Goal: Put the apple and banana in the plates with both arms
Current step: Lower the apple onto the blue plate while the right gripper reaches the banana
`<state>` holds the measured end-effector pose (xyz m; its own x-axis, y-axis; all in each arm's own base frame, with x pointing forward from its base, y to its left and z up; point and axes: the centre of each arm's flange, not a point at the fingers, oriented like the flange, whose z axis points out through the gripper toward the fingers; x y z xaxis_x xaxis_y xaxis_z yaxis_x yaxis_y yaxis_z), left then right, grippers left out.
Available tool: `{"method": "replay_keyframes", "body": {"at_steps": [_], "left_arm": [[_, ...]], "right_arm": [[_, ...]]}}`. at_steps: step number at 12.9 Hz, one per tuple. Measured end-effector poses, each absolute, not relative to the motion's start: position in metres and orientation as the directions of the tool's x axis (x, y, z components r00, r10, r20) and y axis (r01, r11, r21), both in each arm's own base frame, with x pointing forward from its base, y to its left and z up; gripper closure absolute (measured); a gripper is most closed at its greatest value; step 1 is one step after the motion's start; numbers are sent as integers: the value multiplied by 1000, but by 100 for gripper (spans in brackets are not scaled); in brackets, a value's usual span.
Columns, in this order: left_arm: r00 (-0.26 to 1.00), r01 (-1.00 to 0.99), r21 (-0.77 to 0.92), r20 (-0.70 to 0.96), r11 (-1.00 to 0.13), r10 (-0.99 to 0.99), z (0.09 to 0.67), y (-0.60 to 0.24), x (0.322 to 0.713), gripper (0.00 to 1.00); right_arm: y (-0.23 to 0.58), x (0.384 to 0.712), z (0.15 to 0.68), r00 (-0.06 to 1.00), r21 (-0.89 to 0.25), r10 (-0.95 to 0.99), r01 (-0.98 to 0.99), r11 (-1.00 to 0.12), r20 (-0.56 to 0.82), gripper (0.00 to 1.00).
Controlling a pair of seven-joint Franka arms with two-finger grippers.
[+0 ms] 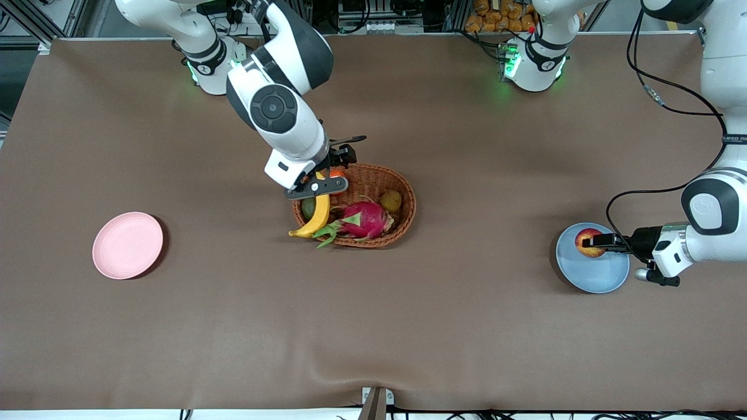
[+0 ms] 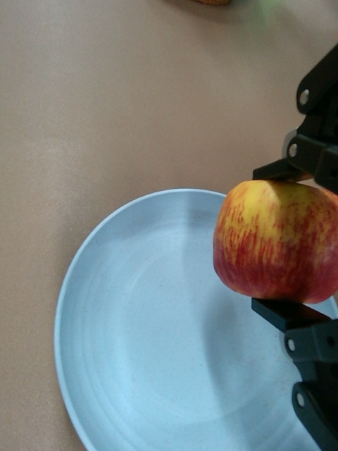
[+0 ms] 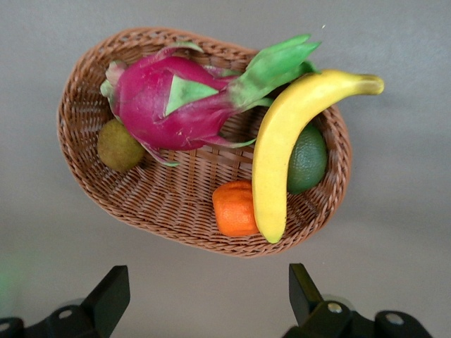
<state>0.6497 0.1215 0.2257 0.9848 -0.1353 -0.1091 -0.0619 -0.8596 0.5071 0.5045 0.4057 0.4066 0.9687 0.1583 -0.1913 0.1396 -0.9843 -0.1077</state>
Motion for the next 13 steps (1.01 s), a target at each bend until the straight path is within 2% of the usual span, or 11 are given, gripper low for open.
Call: {"method": "replay_keyframes", "body": {"at_steps": [3,5,10,11,13], "left_arm": [[986,-103,578,-48,-810,-160,209,135,646,30],[987,-112,594,-26,-797,-158,205,145,644,30],[972,-225,645,95,-731,-215,186,164,640,30],[970,-234,643,105,-729,-219,185,167,640,24],[964,-262,632,136,-729,-228,198,171,649,1]], "right_arm": [[417,508,384,981,-89,123,111,-990,-149,0],[416,517,355,989,-24,80,78,-997,-125,0],[405,530,300,988,41,-41,-35,-999,-151,0],[399,534,293,986,50,-57,-50,-998,-155,0],[388,541,282,983,63,-77,-68,-996,-164,0]]}}
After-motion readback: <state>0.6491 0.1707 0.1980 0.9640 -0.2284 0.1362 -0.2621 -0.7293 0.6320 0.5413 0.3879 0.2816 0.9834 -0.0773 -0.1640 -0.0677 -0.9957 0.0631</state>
